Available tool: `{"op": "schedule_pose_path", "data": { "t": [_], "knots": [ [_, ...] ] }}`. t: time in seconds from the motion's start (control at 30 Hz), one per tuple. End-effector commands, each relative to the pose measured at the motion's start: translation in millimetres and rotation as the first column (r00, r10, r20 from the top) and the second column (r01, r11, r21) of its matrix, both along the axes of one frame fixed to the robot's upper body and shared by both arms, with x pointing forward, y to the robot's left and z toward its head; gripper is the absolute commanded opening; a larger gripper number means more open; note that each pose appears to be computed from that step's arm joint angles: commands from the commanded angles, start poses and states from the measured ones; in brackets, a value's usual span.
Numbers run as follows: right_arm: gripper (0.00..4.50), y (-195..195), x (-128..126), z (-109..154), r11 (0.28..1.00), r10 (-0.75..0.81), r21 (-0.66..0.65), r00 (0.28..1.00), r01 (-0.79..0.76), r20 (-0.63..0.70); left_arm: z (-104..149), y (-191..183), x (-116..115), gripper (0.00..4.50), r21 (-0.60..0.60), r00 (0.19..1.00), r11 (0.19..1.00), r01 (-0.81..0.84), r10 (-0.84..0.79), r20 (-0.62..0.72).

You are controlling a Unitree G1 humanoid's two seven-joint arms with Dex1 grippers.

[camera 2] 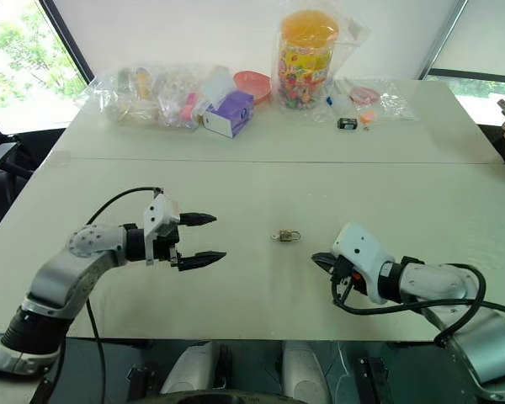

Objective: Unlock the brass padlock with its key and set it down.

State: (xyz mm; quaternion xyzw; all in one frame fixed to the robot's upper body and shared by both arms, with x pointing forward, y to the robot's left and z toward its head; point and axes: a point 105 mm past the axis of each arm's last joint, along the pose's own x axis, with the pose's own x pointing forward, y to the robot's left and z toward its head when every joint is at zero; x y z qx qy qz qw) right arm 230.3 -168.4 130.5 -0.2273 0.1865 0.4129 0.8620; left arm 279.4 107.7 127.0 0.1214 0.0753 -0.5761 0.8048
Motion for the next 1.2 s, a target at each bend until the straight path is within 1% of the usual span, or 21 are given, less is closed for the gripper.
{"op": "schedule_pose_path", "data": {
  "t": [0.03, 0.13, 0.43, 0.6, 0.7, 0.9, 1.0, 1.1, 1.13, 1.17, 1.2],
  "knots": [
    [0.0, 4.7, 2.7, 12.3, 1.0, 0.023, 0.008, 0.998, -0.024, 0.051, 13.6, -0.3, 0.5, 4.47, -0.033, 0.999, 0.999, 0.013, -0.011, 0.05],
    [0.0, 4.1, 6.1, 13.9, 1.0, 0.018, 0.004, 0.997, -0.018, 0.071, 16.0, -0.1, 1.0, 4.47, -0.039, 1.0, 0.999, -0.002, 0.003, 0.024],
    [0.0, 6.8, 13.2, 18.5, 0.999, 0.037, -0.011, 0.993, -0.036, 0.116, 19.8, -0.1, 2.7, 4.47, -0.031, 1.0, 1.0, -0.003, 0.004, 0.015],
    [0.0, 7.0, 17.8, 22.3, 0.999, 0.042, -0.023, 0.988, -0.039, 0.146, 19.4, -2.5, -0.3, 4.47, -0.049, 1.0, 0.999, 0.005, -0.006, -0.031],
    [0.0, 6.3, 20.7, 21.5, 0.997, 0.063, -0.061, 0.986, -0.054, 0.156, 20.2, -2.7, 2.4, 4.47, -0.047, 1.0, 0.999, -0.002, 0.001, -0.024],
    [0.0, 12.4, 26.1, 21.7, 0.994, 0.101, -0.066, 0.983, -0.091, 0.156, 20.3, -4.3, 3.3, 4.47, -0.043, 1.0, 0.999, 0.008, -0.009, -0.023],
    [0.0, 13.3, 35.8, 22.6, 0.991, 0.121, -0.079, 0.978, -0.108, 0.17, 22.5, -5.5, 5.6, 4.47, -0.046, 1.0, 0.999, 0.005, -0.006, -0.014],
    [0.78, 13.6, 48.9, 18.1, 0.992, 0.122, -0.053, 0.98, -0.115, 0.155, 21.0, -6.4, 5.0, 4.5, -0.044, 1.0, 0.999, 0.006, -0.007, -0.013],
    [1.31, 12.8, 53.5, 13.2, 0.99, 0.133, -0.059, 0.981, -0.126, 0.143, 20.0, -6.7, 4.1, 4.5, -0.04, 1.0, 0.999, 0.008, -0.008, -0.013],
    [1.9, 13.1, 57.8, 9.8, 0.99, 0.137, -0.047, 0.982, -0.132, 0.129, 19.4, -6.8, 3.7, 4.5, -0.039, 1.0, 0.999, 0.007, -0.008, -0.014],
    [2.39, 13.9, 61.8, 7.5, 0.991, 0.137, -0.021, 0.984, -0.135, 0.114, 19.3, -6.8, 3.7, 4.5, -0.039, 1.0, 0.999, 0.006, -0.007, -0.013]
  ]
}}
